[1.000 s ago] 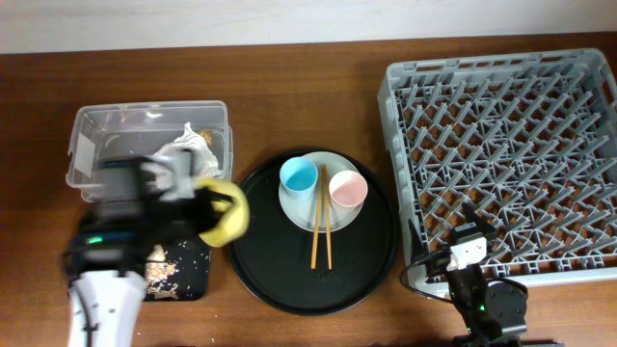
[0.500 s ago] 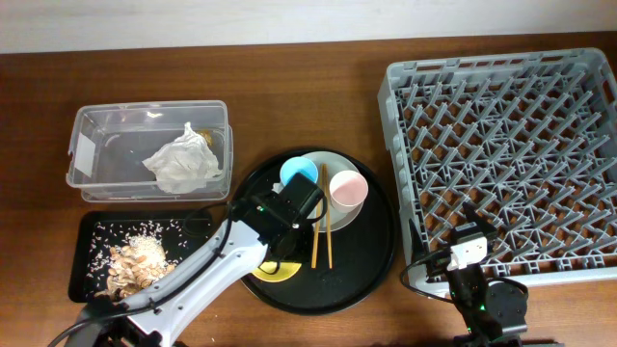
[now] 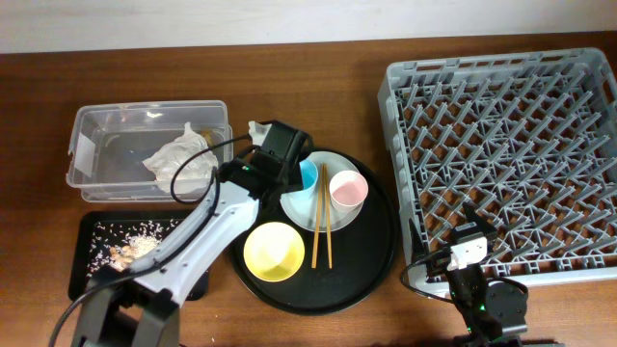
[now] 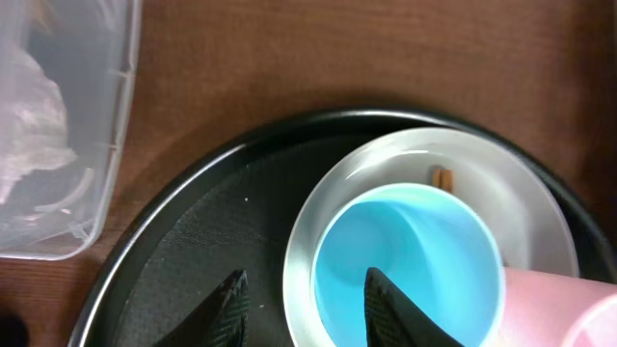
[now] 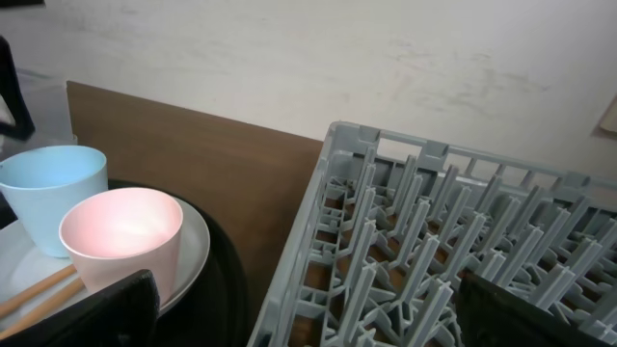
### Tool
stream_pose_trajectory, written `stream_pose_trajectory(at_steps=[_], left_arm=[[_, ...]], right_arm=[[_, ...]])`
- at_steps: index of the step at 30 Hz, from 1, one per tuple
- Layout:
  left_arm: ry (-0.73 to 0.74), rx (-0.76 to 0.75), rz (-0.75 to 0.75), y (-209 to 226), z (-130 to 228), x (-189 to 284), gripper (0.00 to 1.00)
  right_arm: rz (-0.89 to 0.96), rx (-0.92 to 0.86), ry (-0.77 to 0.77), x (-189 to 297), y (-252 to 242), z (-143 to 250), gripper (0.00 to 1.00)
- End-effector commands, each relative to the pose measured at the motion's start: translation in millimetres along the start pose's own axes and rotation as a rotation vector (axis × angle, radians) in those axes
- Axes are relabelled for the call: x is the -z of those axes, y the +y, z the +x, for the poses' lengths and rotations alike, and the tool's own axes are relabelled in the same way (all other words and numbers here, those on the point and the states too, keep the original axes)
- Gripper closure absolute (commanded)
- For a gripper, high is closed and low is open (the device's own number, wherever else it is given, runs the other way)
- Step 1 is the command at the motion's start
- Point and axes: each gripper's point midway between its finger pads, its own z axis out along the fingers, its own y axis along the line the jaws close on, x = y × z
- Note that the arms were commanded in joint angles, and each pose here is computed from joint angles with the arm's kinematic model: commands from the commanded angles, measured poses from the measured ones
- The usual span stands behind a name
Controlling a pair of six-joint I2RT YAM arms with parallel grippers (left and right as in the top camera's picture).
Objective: Sort waste into correct bins and load items into the dishwasher rack
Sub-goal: 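Place the empty yellow bowl back on the round tray with left gripper, then lift the blue cup with the left gripper and pass it to the right gripper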
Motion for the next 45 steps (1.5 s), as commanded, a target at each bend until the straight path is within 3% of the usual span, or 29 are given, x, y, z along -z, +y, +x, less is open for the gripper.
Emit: stream_pose_trajectory(at_steps=[1, 6, 9, 14, 15, 17, 20, 24, 27, 29, 31, 34, 37, 41, 44, 45], left_arm=[[0.059, -0.011, 0.001, -4, 12, -18, 0.62], [0.1, -0.016, 0.006, -5, 22, -26, 0.66], [0.115, -0.02, -0.005, -4, 26, -33, 0.73], [0.109, -0.016, 0.019, -10, 22, -30, 0.99], [0.082, -0.01, 0.039, -15, 11, -19, 1.0], [-0.021, -0.016, 0.141, -32, -27, 29, 1.0], [-0.109, -0.023, 0.329, -49, -62, 116, 1.0], [0.005, -0.032, 0.928, -53, -70, 212, 1.0], [0.055, -0.096, 1.193, -50, -65, 248, 1.0], [0.059, -0.164, 1.285, -61, -58, 264, 1.0], [0.065, -0.228, 1.343, -76, -49, 275, 1.0], [0.086, -0.32, 1.403, -101, -31, 289, 1.0], [0.083, -0.389, 1.447, -118, -19, 300, 1.0], [0.13, -0.422, 1.51, -123, -6, 312, 1.0], [0.145, -0.43, 1.537, -122, -4, 317, 1.0], [0.146, -0.43, 1.537, -122, -3, 317, 1.0]], right_arm=[[0.006, -0.01, 0.007, 0, -1, 3, 0.01], [0.006, -0.01, 0.007, 0, -1, 3, 0.01], [0.006, -0.01, 0.007, 0, -1, 3, 0.01], [0.006, -0.01, 0.007, 0, -1, 3, 0.01], [0.003, -0.01, 0.006, 0, -1, 3, 0.01], [0.0, -0.032, -0.006, 0, 0, 0, 0.01], [-0.064, -0.336, -0.114, 4, 5, -36, 0.01], [-0.284, -0.398, -0.288, 50, 27, -146, 0.01], [-0.5, -0.431, -0.149, 80, 56, -198, 0.01], [-0.709, -0.498, 0.075, 79, 83, -214, 0.01], [-0.936, -0.515, 0.149, 79, 103, -238, 0.01], [-1.101, -0.563, 0.239, 72, 115, -236, 0.01], [-1.137, -0.583, 0.276, 61, 116, -230, 0.01], [-1.085, -0.411, 0.112, 39, 108, -243, 0.0], [-1.086, -0.451, 0.163, 25, 108, -233, 0.0], [-1.095, -0.452, 0.164, 21, 108, -232, 0.05]])
